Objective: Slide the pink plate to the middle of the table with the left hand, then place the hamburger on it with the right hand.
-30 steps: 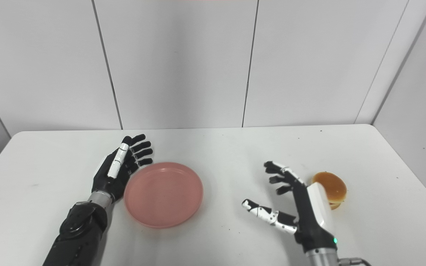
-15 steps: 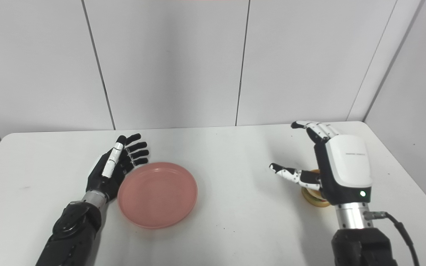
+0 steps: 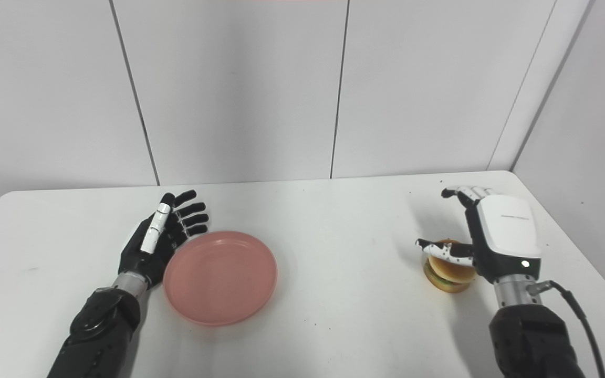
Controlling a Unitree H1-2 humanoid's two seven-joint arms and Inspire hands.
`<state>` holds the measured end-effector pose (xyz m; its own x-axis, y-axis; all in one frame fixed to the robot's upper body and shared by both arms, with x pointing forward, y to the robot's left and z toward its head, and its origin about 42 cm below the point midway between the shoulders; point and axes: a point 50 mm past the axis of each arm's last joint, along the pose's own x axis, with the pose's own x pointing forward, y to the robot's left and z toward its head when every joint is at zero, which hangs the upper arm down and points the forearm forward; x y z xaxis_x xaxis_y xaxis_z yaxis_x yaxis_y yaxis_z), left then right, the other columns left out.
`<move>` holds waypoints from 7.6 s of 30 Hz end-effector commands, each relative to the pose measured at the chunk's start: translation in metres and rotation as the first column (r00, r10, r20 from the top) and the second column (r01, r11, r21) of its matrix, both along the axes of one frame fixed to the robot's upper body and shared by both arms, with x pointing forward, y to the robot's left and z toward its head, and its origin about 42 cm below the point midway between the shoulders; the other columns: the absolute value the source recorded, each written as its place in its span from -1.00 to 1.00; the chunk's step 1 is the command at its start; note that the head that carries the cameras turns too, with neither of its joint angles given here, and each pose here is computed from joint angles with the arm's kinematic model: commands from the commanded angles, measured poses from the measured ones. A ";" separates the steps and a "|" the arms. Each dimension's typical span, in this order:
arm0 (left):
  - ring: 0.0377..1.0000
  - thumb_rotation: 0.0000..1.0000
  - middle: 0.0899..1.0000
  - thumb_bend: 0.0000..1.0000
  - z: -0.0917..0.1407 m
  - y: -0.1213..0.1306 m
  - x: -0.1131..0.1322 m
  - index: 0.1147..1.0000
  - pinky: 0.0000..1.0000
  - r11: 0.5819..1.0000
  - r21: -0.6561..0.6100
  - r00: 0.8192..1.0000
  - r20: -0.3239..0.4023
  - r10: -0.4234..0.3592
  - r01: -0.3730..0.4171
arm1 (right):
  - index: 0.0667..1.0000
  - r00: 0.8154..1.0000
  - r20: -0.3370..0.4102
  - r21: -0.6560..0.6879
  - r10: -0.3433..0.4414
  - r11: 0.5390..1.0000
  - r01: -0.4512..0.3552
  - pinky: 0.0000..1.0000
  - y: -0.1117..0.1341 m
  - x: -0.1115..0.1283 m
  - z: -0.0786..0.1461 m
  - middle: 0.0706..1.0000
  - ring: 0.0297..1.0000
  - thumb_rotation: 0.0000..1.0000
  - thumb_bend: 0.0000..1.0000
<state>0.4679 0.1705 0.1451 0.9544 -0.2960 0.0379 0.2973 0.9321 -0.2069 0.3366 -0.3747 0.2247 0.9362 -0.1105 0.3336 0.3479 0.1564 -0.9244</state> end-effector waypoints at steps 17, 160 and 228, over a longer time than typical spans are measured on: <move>0.35 0.45 0.36 0.44 0.006 0.002 -0.001 0.42 0.31 1.000 -0.003 1.000 -0.020 -0.010 0.010 | 0.29 0.994 -0.092 0.078 0.059 0.996 -0.052 0.29 0.005 0.029 -0.029 0.37 0.39 -0.35 0.43; 0.35 0.51 0.38 0.50 -0.001 -0.051 0.007 0.54 0.25 0.998 0.030 0.998 -0.025 -0.050 0.051 | 0.33 0.587 0.360 0.202 0.725 0.553 -0.808 0.20 0.251 0.068 0.009 0.41 0.35 1.00 0.50; 1.00 0.82 1.00 0.49 0.010 -0.042 -0.015 1.00 1.00 0.955 0.124 0.961 0.108 0.255 -0.268 | 0.80 0.956 0.197 0.971 0.217 0.093 -0.221 0.86 0.186 0.098 -0.073 0.85 0.83 1.00 0.46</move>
<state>0.4522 0.1358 0.1465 0.9973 -0.0451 0.0573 0.0474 0.9981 -0.0394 0.4279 -0.1866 0.1429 0.9834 -0.1349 0.1215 0.1243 0.9881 0.0910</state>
